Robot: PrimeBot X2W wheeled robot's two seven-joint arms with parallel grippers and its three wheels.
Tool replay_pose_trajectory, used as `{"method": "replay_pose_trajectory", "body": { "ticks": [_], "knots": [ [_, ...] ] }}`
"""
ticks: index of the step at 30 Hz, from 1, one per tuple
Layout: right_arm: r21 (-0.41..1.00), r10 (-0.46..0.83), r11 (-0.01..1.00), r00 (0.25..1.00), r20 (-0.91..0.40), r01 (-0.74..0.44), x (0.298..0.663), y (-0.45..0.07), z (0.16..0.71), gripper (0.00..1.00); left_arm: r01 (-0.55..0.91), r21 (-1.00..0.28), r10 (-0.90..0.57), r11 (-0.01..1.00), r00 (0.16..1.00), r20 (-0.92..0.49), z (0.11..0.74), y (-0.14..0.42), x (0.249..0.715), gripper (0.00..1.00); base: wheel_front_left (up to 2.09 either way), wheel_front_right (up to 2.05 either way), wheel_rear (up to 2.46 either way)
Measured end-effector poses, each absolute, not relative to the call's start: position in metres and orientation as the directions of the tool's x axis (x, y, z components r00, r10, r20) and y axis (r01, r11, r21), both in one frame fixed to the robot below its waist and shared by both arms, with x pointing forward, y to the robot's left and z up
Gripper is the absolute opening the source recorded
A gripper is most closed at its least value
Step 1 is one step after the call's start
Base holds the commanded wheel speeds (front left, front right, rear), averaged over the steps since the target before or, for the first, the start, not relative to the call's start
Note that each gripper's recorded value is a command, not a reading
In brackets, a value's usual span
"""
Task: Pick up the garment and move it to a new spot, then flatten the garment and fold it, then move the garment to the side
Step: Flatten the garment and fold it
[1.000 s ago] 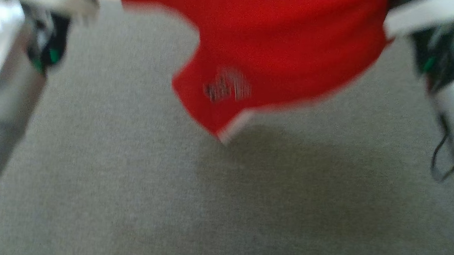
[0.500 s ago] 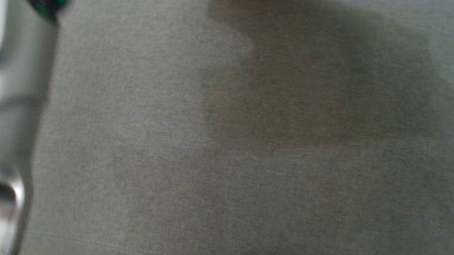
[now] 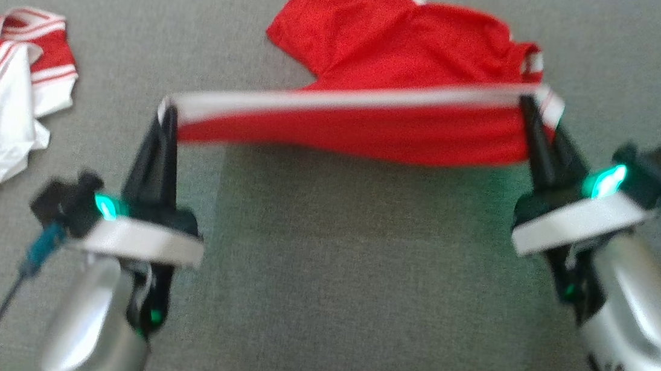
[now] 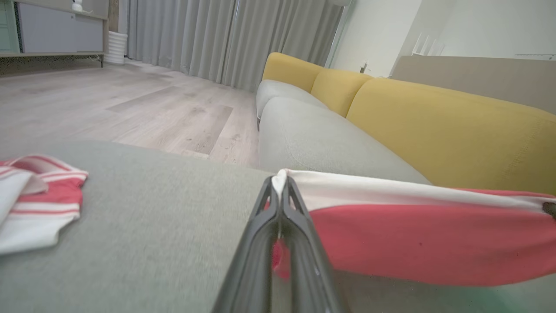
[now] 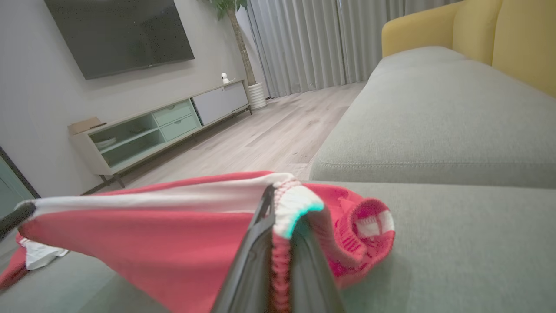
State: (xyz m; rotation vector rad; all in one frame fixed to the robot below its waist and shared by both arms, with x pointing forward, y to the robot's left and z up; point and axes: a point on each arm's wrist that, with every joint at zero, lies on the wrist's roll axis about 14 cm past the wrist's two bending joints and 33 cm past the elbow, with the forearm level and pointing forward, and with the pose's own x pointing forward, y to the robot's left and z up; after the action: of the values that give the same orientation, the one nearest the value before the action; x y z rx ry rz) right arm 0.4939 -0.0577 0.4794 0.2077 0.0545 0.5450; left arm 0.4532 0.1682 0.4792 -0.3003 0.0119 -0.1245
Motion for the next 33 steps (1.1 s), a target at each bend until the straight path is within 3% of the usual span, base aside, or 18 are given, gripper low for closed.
{"method": "replay_pose_trajectory", "body": {
  "ticks": [11,17,24,33],
  "knots": [
    [0.368,0.474,0.827,0.879,-0.051,-0.425,0.383,-0.068,0.467,0.00,0.078,-0.360,-0.112,0.930,0.991,-0.074,0.455,0.159,0.354,0.00,0.00,0.00,0.00],
    [0.409,0.394,0.850,0.916,-0.075,-0.332,0.344,-0.094,0.459,0.00,0.105,-0.392,-0.156,0.914,0.983,-0.101,0.445,0.138,0.329,0.00,0.00,0.00,0.00],
    [0.483,0.313,0.844,0.946,-0.086,-0.235,0.345,-0.110,0.454,0.00,0.281,-0.334,-0.302,0.900,0.953,-0.012,0.476,0.107,0.368,0.00,0.00,0.00,0.00],
    [0.583,0.254,0.794,0.965,-0.061,-0.172,0.411,-0.107,0.463,0.00,0.459,-0.157,-0.450,0.875,0.889,0.087,0.529,0.083,0.477,0.00,0.00,0.00,0.00]
  ]
}}
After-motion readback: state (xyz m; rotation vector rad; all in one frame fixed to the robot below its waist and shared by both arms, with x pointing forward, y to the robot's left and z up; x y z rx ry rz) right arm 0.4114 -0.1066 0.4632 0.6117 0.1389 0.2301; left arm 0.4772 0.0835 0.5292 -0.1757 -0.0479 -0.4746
